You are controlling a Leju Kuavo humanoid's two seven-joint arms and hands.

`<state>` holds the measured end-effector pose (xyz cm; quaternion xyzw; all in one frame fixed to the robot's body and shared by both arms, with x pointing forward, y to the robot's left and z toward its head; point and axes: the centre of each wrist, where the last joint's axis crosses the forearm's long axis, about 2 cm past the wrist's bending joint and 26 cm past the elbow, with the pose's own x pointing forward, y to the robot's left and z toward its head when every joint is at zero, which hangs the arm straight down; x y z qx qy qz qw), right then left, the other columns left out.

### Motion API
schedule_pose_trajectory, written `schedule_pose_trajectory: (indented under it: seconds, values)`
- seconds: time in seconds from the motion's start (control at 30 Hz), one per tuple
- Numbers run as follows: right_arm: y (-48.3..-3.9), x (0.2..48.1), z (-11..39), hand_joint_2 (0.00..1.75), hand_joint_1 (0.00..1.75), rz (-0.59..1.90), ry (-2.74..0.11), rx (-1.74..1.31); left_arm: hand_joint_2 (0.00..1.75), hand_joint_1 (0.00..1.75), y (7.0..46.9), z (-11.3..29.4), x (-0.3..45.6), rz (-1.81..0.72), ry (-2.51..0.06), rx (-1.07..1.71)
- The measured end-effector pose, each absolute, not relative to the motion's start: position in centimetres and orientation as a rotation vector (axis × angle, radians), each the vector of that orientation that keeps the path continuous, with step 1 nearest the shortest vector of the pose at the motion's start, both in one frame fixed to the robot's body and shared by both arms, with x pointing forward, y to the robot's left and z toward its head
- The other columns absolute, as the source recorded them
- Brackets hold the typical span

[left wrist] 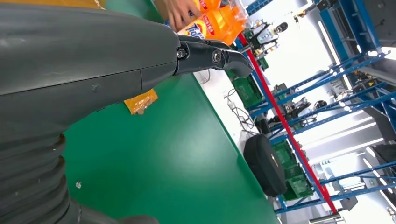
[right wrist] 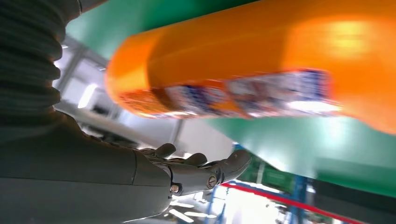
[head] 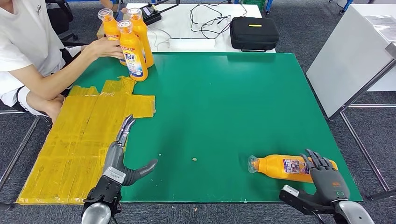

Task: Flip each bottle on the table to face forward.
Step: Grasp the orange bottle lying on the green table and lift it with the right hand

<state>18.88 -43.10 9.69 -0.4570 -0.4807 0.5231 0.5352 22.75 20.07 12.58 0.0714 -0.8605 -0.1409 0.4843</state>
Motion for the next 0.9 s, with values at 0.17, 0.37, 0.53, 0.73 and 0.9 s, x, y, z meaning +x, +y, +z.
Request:
schedule_pose_trajectory:
  seconds: [0.17, 0.37, 0.53, 0.73, 0.9]
  values:
    - [-44.8, 18.8, 9.1, 1.75, 0.0, 1.257, -1.01, -1.193, 1.75, 0.0, 19.8, 12.5, 22.8, -0.347, -2.081, 0.163]
    - [-46.3, 19.2, 8.5, 1.75, 0.0, 1.224, -0.912, -1.244, 1.75, 0.0, 19.5, 12.3, 22.9, -0.358, -2.062, 0.144]
    - [-47.2, 19.9, 8.1, 1.75, 0.0, 1.2, -0.875, -1.266, 1.75, 0.0, 19.3, 12.1, 23.1, -0.37, -2.052, 0.128]
    - [-47.4, 21.1, 7.5, 1.75, 0.0, 1.198, -0.905, -1.285, 1.75, 0.0, 19.0, 12.0, 23.4, -0.373, -2.045, 0.112]
    - [-46.8, 21.7, 7.3, 1.75, 0.0, 1.208, -0.966, -1.248, 1.75, 0.0, 18.8, 11.8, 23.4, -0.375, -2.038, 0.093]
